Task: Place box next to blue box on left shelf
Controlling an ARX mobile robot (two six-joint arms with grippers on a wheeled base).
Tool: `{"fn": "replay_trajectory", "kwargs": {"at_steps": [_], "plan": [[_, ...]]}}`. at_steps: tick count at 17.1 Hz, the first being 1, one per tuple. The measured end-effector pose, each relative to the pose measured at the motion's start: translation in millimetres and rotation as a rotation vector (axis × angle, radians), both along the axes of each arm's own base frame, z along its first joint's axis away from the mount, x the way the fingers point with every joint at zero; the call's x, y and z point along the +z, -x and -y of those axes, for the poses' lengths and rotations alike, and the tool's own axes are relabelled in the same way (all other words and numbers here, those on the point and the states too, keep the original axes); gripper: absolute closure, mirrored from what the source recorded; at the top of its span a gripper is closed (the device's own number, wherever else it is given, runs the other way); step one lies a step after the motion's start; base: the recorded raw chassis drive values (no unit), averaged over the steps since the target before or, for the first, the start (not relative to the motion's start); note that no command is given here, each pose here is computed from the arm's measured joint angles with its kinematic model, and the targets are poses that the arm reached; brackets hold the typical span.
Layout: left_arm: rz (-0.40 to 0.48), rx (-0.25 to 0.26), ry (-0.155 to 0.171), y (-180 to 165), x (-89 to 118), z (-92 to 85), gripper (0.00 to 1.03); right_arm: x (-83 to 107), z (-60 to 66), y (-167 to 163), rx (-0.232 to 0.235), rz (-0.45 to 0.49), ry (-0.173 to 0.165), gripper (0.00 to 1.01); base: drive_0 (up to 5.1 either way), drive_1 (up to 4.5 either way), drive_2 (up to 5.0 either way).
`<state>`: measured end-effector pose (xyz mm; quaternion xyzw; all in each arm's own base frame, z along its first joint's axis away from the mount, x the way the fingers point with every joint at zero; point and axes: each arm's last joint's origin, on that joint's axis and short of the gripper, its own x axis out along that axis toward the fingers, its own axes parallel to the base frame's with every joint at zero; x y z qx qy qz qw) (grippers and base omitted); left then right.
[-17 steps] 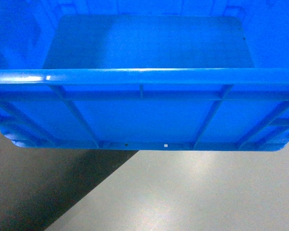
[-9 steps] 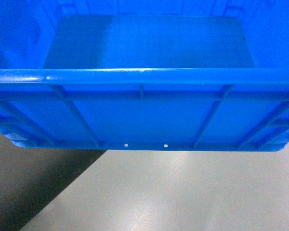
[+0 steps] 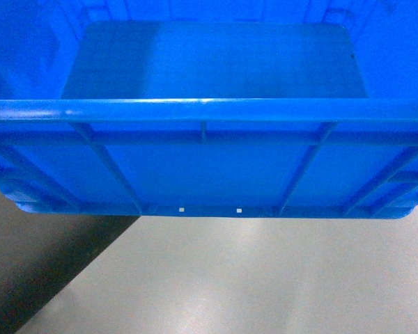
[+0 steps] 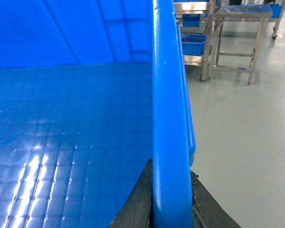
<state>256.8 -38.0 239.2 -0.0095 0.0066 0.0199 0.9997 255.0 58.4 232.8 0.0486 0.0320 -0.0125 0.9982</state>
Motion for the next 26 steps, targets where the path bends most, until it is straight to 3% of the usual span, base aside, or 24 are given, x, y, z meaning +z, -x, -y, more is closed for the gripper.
{"fn": "replay_trajectory", "kwargs": {"at_steps": [26], "plan": [[0.001,0.000,-0.001,0.1,0.2,0.0,0.89,-0.1,0.1,0.0,0.000,-0.001,0.000,0.93,-1.4,-1.38,-1.4]]}}
